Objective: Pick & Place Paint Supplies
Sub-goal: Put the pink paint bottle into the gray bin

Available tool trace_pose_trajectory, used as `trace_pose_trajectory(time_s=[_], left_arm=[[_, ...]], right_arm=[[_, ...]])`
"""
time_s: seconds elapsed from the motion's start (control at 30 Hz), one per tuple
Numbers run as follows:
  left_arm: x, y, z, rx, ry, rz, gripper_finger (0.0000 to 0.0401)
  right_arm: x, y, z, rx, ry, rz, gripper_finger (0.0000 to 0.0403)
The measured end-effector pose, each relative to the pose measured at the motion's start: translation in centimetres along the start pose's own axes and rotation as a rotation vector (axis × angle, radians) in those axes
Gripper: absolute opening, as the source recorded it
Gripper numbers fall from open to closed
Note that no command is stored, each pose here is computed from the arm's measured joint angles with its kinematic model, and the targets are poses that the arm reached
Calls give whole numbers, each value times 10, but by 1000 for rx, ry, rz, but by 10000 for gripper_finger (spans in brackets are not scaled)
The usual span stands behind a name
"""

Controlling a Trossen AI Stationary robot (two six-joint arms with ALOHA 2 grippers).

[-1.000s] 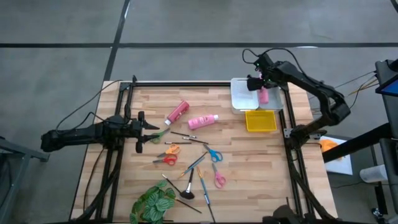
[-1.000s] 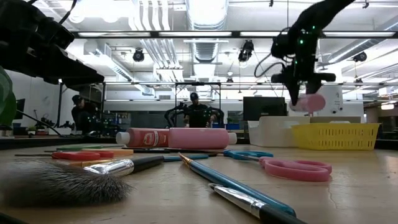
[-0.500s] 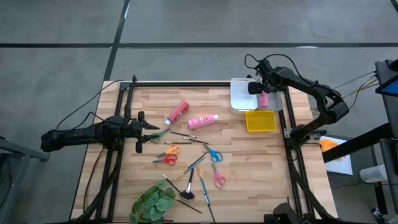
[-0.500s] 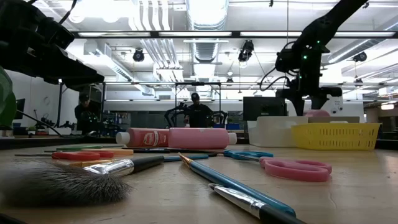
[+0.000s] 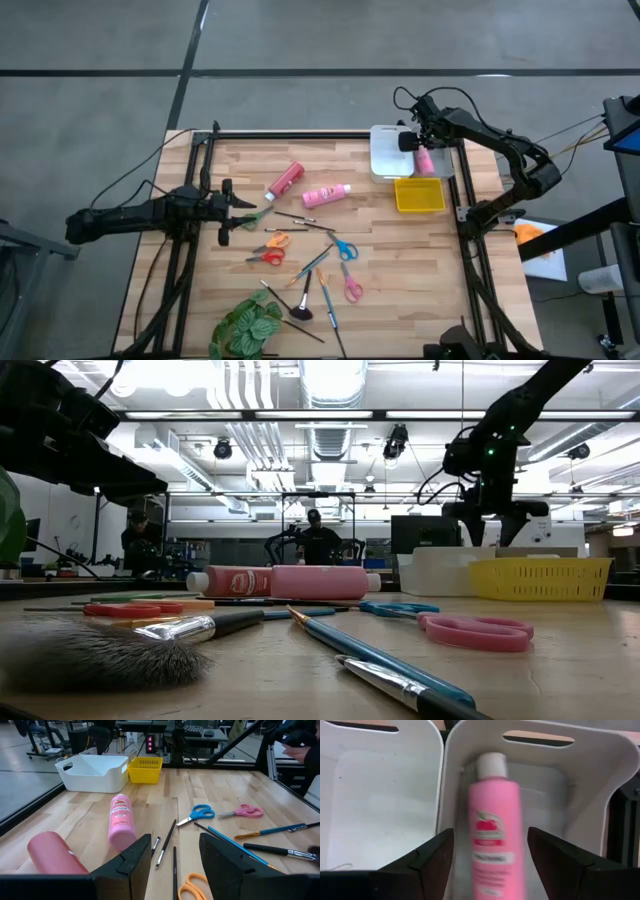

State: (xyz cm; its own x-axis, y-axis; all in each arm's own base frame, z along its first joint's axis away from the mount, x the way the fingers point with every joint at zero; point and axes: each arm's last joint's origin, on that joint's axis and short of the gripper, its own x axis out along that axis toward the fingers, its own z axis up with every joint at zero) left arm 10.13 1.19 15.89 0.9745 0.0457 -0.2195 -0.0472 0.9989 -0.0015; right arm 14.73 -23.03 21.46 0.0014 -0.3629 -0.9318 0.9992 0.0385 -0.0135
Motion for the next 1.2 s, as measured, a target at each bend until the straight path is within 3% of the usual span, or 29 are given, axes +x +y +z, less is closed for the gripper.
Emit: trace_pose_trajectory(time_s=[0.23, 0.4, 0.57, 0.83, 1.03, 1.2], left_arm=[[0, 0, 0, 0, 0, 0, 169], [0, 0, 0, 0, 0, 0, 169], [0, 0, 0, 0, 0, 0, 169], [0, 0, 0, 0, 0, 0, 169], [0, 0, 0, 0, 0, 0, 169], [0, 0, 0, 0, 0, 0, 169]], right_arm=[[-17, 2, 7, -7, -38, 59, 236], [-51, 16, 19, -85, -114, 211, 235], [-85, 45, 29, -328, -269, 388, 235], [-119, 97, 28, -834, -526, 696, 235], [-112, 126, 23, -1093, -559, 833, 235], [-87, 152, 11, -1160, -447, 930, 235]])
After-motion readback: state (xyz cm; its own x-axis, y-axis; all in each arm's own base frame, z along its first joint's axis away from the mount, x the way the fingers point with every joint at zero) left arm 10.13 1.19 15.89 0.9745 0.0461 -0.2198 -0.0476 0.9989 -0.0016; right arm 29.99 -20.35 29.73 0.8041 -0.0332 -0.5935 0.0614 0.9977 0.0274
